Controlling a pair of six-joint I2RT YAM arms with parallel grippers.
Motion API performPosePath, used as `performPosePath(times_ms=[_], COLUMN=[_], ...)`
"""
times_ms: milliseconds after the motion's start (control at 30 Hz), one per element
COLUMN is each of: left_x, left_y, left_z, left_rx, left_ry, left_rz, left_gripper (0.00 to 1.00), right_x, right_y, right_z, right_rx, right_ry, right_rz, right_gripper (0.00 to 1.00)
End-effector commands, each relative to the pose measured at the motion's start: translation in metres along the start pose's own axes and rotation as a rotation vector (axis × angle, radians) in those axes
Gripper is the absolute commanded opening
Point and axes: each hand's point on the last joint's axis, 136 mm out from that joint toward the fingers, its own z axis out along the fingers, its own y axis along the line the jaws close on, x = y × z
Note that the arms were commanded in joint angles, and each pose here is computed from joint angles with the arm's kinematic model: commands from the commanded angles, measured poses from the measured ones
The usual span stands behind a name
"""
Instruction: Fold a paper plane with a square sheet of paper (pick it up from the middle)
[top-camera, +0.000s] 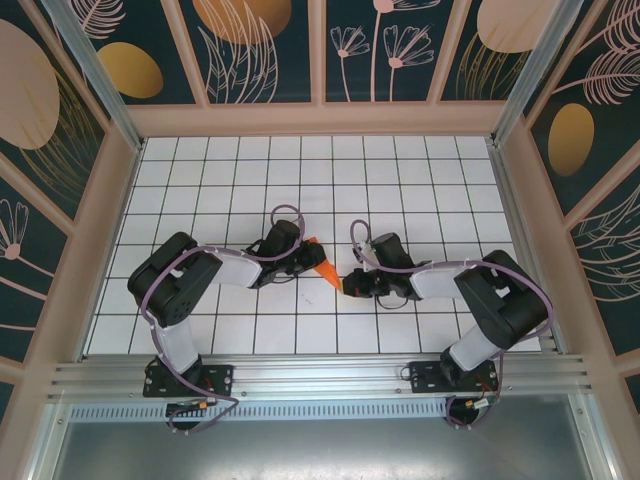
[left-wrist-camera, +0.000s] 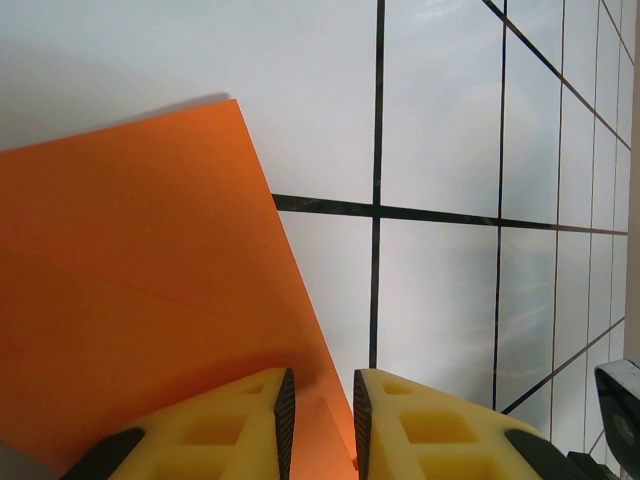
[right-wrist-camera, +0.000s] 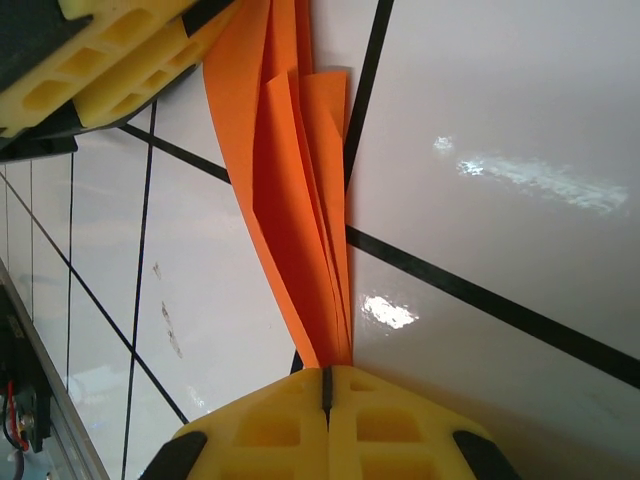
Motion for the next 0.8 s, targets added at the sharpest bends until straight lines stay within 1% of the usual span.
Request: performPosePath(times_ms=[0,100,167,267,333,367,433,567,700,767], left_x=[0.014,0.013,0.012,0.011,0.011,0.011,0.011,0.01,0.009,0.009], left_y=[0.032,0.031,0.03,0.029,0.029,0.029,0.029,0.028,0.027,0.027], left_z=[0.006,0.006,0.007,0.006,0.006,0.007,0.007,0.008,0.008,0.009], left_rx=[-0.099,-0.096,-0.092,-0.094,-0.093,-0.094,-0.093,-0.09,-0.09,-0.089], left_ry=[0.047,0.048,0.047,0.042,0.041,0.041,0.039,0.041,0.04,0.041], left_rz=[-0.008,-0.008,-0.006,-0.007,-0.011,-0.011,-0.013,-0.015,-0.015,-0.015], left_gripper=[0.26,0.26,0.26,0.26,0.26,0.26,0.25,0.25,0.25,0.25], right_x=[0.01,0.007,0.002,-0.013,-0.024,-0.029,-0.033,-0.031,-0.028,-0.029], right_y=[-0.017,-0.011,-0.001,0.011,0.016,0.019,0.031,0.052,0.064,0.062], right_z=[0.0,-0.002,-0.004,-0.015,-0.024,-0.028,-0.031,-0.016,0.003,0.01], right_rx=[0.038,0.016,-0.015,-0.017,0.003,0.01,-0.032,-0.153,-0.213,-0.21], right_ry=[0.017,0.018,0.016,-0.038,-0.088,-0.109,-0.112,-0.021,0.048,0.061], right_rz=[0.061,0.054,0.033,-0.013,-0.056,-0.079,-0.131,-0.17,-0.184,-0.176], right_gripper=[0.02,0.03,0.08,0.15,0.18,0.18,0.15,0.08,0.05,0.04])
